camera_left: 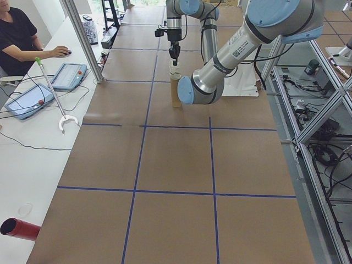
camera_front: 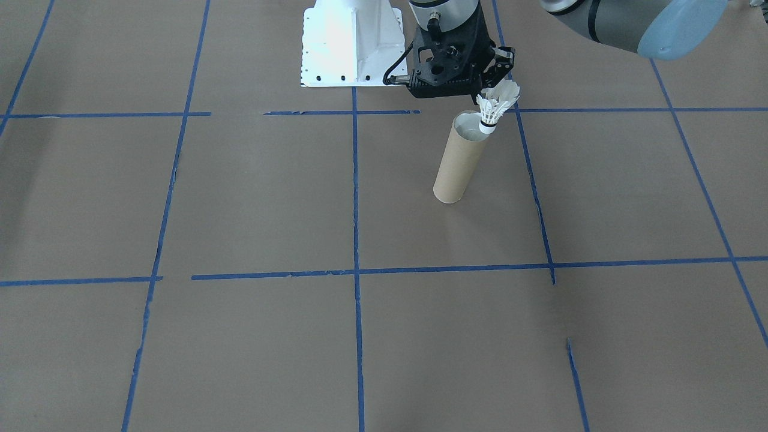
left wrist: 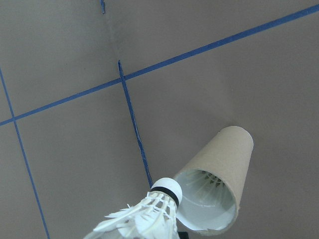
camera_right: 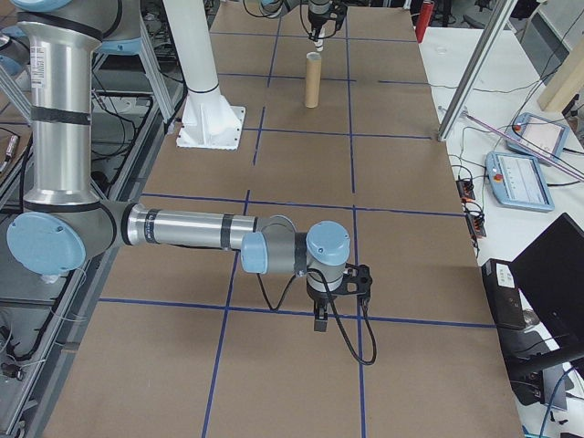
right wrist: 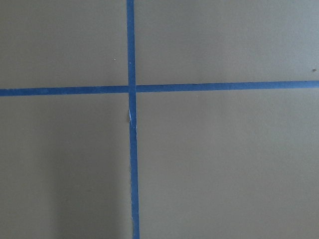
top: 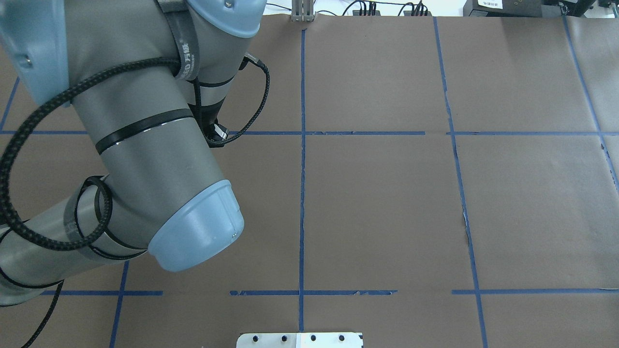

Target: Collect badminton balls into bucket

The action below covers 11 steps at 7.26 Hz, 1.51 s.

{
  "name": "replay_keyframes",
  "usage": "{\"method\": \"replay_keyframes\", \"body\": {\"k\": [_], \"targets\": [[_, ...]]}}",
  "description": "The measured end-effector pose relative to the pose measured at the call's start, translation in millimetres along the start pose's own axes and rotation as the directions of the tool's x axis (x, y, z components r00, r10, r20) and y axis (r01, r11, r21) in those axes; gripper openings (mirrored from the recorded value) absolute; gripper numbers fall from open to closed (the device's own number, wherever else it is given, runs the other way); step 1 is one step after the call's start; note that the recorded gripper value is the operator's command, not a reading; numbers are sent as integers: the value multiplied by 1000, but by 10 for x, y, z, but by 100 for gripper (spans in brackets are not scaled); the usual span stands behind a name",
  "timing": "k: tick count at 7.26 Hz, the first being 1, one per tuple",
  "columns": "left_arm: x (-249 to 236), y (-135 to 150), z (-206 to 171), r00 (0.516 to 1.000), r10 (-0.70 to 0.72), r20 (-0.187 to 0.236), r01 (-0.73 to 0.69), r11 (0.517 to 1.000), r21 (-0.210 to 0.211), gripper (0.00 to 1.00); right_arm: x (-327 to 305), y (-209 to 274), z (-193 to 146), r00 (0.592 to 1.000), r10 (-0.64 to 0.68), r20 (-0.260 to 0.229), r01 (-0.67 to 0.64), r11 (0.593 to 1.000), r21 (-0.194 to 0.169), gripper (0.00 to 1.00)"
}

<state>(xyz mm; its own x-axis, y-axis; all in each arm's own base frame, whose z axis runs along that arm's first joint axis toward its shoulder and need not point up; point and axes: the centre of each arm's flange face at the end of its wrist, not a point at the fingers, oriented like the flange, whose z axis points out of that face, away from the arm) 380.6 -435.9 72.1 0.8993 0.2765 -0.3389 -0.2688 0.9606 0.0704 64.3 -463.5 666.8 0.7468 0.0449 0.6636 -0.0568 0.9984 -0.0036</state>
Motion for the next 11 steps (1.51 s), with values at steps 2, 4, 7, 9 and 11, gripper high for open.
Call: {"method": "replay_keyframes", "body": {"k": [2,4,7,9,11], "targets": [[70,27,29,1000,21,-7,-21,1000,-15,0,0,0,0,1000,0,0,0,1000,0,100],[107,10,59,999,54,-4,-55,998,-27,0,0,0,0,1000,0,0,0,1000,0,100],[125,12,43,998,67,-12,-68,997,-28,99,0,0,0,1000,0,0,0,1000,0,100],[147,23,35,997,68,-34,-69,997,-36,100,0,0,0,1000,0,0,0,1000,0,100],[168,41,31,996,67,-58,-70,996,-48,100,0,0,0,1000,0,0,0,1000,0,100]]}}
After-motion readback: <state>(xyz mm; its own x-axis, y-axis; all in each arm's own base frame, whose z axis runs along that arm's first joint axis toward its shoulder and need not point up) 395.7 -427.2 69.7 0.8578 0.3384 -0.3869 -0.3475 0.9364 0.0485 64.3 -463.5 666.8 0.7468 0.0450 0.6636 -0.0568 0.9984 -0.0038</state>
